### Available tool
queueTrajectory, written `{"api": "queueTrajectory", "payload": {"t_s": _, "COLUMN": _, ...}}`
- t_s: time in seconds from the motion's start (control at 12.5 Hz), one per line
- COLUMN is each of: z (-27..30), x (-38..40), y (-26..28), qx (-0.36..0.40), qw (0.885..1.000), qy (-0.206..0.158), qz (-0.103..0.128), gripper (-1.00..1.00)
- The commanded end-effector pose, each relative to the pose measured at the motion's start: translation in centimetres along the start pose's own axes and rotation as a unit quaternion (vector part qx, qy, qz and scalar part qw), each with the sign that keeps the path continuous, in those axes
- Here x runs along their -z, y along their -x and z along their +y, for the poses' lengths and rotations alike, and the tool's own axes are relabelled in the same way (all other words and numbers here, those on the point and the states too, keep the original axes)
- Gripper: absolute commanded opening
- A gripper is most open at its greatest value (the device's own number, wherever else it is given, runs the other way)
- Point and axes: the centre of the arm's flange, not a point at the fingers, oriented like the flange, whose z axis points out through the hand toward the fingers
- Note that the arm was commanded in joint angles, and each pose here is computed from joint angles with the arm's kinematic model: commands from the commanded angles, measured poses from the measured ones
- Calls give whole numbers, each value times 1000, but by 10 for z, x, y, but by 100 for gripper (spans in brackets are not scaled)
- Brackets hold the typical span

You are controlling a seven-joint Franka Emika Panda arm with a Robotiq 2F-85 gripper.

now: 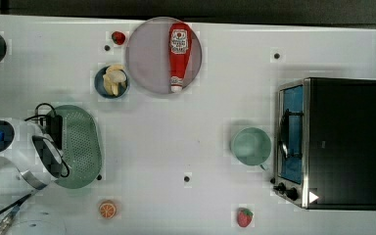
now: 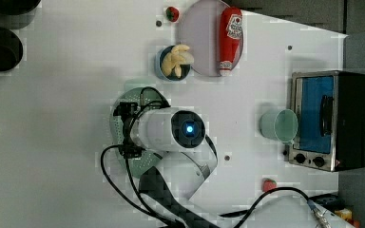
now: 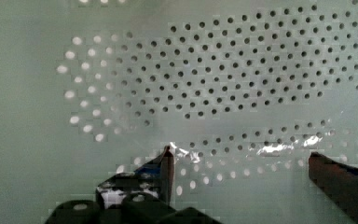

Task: Drag strainer right to left.

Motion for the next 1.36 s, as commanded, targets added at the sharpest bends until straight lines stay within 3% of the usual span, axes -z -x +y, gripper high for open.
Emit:
{"api": "queueTrajectory", "payload": {"t_s": 0.08, "z": -15, "x": 20, "y": -7, "qx": -21, "qw": 1000, "qy": -9, "qz": -4, "gripper": 100}}
{"api": "queueTrajectory", "payload": {"t_s": 0.32, "z": -22, "x": 72, "y": -39, "qx": 61, "qw": 997, "qy": 33, "qz": 38, "gripper": 100}}
{"api": "queueTrajectory", "payload": {"t_s": 0.56, "z": -37, "x": 169, "y": -83, "qx": 123, "qw": 991, "qy": 43, "qz": 42, "gripper": 100}}
{"api": "queueTrajectory", "payload": {"t_s": 0.8, "z": -46, "x": 277, "y": -153, "qx": 181, "qw": 983, "qy": 21, "qz": 23, "gripper": 100}}
{"api": "queueTrajectory", "payload": {"t_s": 1.04, "z": -49, "x": 371, "y": -255, "qx": 177, "qw": 984, "qy": -25, "qz": 0, "gripper": 100}}
{"api": "queueTrajectory", "payload": {"t_s": 1.2, "z": -40, "x": 420, "y": -329, "qx": 206, "qw": 977, "qy": -47, "qz": 10, "gripper": 100}}
{"api": "queueTrajectory", "payload": {"t_s": 1.36, "z": -22, "x": 455, "y": -400, "qx": 276, "qw": 960, "qy": -37, "qz": 43, "gripper": 100}}
